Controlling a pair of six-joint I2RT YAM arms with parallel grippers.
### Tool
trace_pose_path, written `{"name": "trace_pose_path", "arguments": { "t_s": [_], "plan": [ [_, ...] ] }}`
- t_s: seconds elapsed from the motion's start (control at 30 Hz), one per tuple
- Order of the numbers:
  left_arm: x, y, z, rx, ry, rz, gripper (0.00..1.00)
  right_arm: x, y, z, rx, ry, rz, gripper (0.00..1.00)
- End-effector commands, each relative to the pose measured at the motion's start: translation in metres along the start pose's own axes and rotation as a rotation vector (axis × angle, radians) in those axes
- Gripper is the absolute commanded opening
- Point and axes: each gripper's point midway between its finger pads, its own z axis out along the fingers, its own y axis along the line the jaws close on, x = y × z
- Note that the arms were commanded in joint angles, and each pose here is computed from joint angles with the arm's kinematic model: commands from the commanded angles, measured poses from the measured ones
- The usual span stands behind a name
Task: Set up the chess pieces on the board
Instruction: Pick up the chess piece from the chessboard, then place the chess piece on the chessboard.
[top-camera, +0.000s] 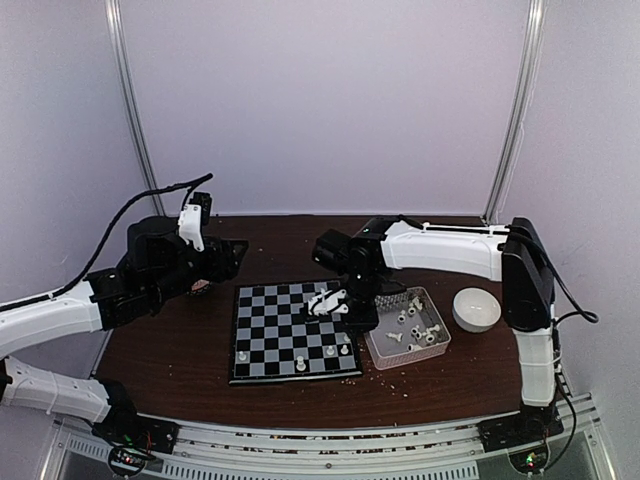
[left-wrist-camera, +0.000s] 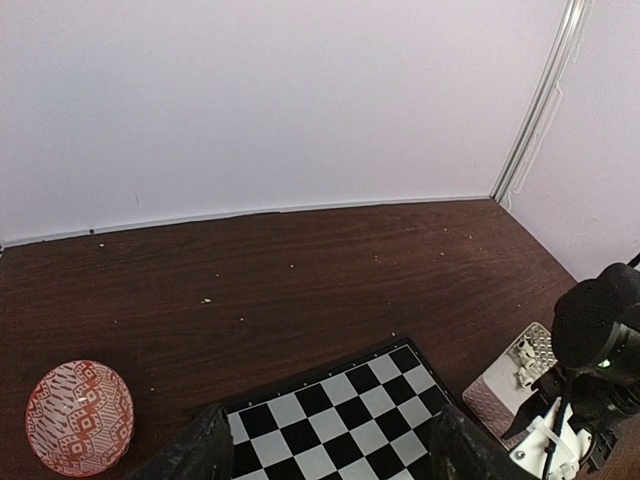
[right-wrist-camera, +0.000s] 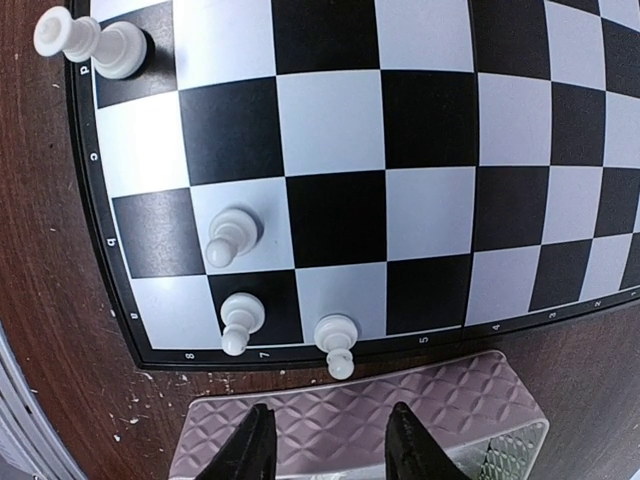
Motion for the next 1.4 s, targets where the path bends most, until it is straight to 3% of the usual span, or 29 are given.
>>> {"name": "trace_pose_path", "arguments": {
  "t_s": [0.0,0.57,0.87,1.17,1.37],
  "plan": [
    [-0.008,0.003,-0.003,-0.005,-0.041,-0.023,0.69,-0.003,0.002,0.007,-0.02,0.012,0.0,0.37],
    [-0.006,0.001,-0.003,0.012,-0.035,-0.028,0.69,-0.01,-0.005,0.021,-0.025,0.015,0.021,0.23],
    [-0.004,0.0,-0.003,0.017,-0.031,-0.025,0.69,-0.011,-0.003,0.019,-0.041,0.025,0.021,0.02],
    [-0.012,0.005,-0.01,-0.006,-0.056,-0.028,0.69,-0.043,-0.013,-0.023,0.019,-0.061,-0.001,0.01],
    [-0.026,0.02,-0.027,-0.07,-0.122,-0.049,0.69,-0.07,0.002,-0.027,0.014,-0.071,-0.061,0.02]
  ]
}}
